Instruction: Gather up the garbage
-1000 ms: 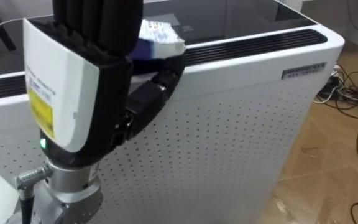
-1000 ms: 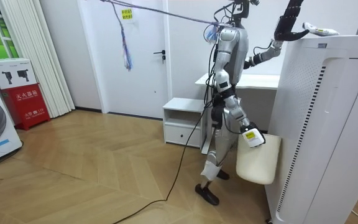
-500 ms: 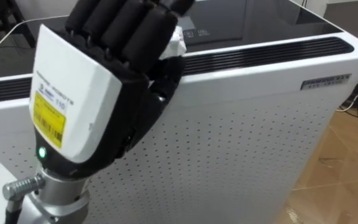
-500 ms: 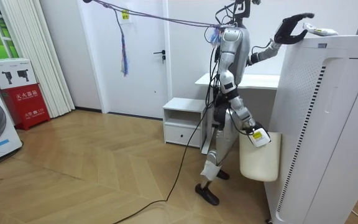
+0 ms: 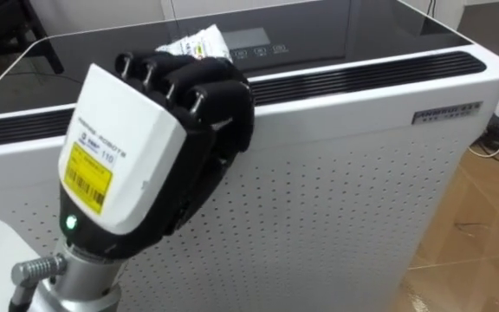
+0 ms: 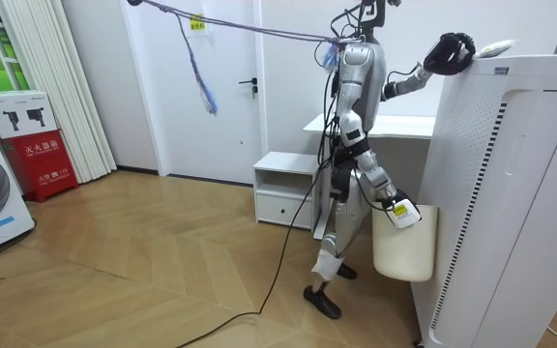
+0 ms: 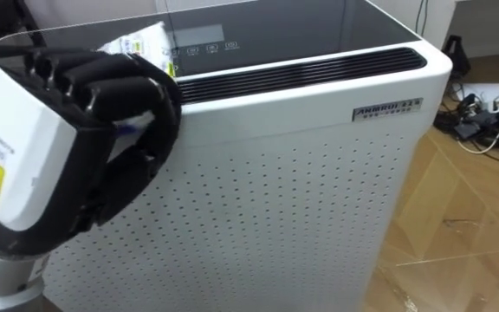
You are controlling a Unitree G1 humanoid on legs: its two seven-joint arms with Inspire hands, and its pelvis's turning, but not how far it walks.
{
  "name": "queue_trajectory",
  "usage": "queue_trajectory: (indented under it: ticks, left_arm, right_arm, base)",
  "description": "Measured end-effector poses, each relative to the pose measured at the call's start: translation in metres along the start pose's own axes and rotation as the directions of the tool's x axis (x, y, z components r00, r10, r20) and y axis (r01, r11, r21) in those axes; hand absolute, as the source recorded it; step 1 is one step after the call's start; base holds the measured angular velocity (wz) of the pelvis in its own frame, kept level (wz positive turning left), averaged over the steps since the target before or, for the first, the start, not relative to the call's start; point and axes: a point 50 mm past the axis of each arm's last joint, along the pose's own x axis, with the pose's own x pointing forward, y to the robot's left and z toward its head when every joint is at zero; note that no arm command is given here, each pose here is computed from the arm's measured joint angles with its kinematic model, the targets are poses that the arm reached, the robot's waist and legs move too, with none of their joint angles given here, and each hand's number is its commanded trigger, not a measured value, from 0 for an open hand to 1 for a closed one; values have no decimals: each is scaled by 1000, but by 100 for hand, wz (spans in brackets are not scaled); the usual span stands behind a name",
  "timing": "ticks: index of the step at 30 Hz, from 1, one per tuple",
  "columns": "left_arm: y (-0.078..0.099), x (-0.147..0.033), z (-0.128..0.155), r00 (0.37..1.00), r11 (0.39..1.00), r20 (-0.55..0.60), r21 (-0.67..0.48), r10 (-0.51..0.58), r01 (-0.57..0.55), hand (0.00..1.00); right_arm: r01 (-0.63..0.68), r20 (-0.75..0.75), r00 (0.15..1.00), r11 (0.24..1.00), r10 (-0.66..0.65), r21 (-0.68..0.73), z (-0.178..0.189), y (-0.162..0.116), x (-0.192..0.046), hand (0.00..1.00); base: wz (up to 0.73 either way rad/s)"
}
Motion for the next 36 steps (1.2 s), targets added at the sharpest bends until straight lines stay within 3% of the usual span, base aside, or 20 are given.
queue_trajectory:
  ticks: [13, 16, 20, 25, 27, 28, 30, 31, 33, 36]
  left_arm:
    - [2, 1, 1, 1000, 998, -9, -53, 29, -29, 100]
    - [5, 2, 0, 997, 986, -51, -153, 65, -72, 100]
    - [17, 8, -1, 975, 906, -160, -370, 157, -206, 100]
    - [33, 20, 5, 943, 695, -246, -639, 223, -331, 100]
    - [33, 23, 6, 944, 544, -272, -772, 187, -330, 100]
    - [33, 24, 5, 945, 507, -276, -797, 177, -328, 100]
    - [31, 27, 3, 946, 357, -289, -876, 148, -324, 100]
    - [31, 27, 3, 945, 318, -295, -891, 140, -325, 100]
    - [27, 27, 1, 949, 132, -299, -941, 99, -311, 100]
    - [23, 27, 0, 956, -41, -286, -958, 63, -284, 100]
  right_arm:
    - [-1, 35, 999, 1000, 2, -6, 8, 1, 1, 100]
    - [-5, 44, 999, 1000, 6, -12, 10, 1, 1, 100]
    - [-11, 54, 998, 1000, 12, -25, 10, 2, 1, 100]
    - [-35, 58, 998, 999, 37, -28, 11, 10, 2, 100]
    - [-49, 59, 997, 998, 51, -29, 12, 14, 3, 100]
    - [-54, 60, 997, 998, 56, -34, 12, 15, 3, 100]
    - [-68, 64, 995, 997, 70, -47, 15, 18, 5, 100]
    - [-68, 64, 995, 997, 71, -47, 15, 19, 5, 100]
    - [-73, 67, 995, 997, 75, -40, 15, 21, 5, 100]
    - [-81, 65, 994, 996, 83, -36, 15, 24, 6, 100]
  base:
    - [0]
    - [0]
    - [-1]
    - [0]
    - [0]
    - [0]
    - [0]
    - [0]
    - [2]
    - [1]
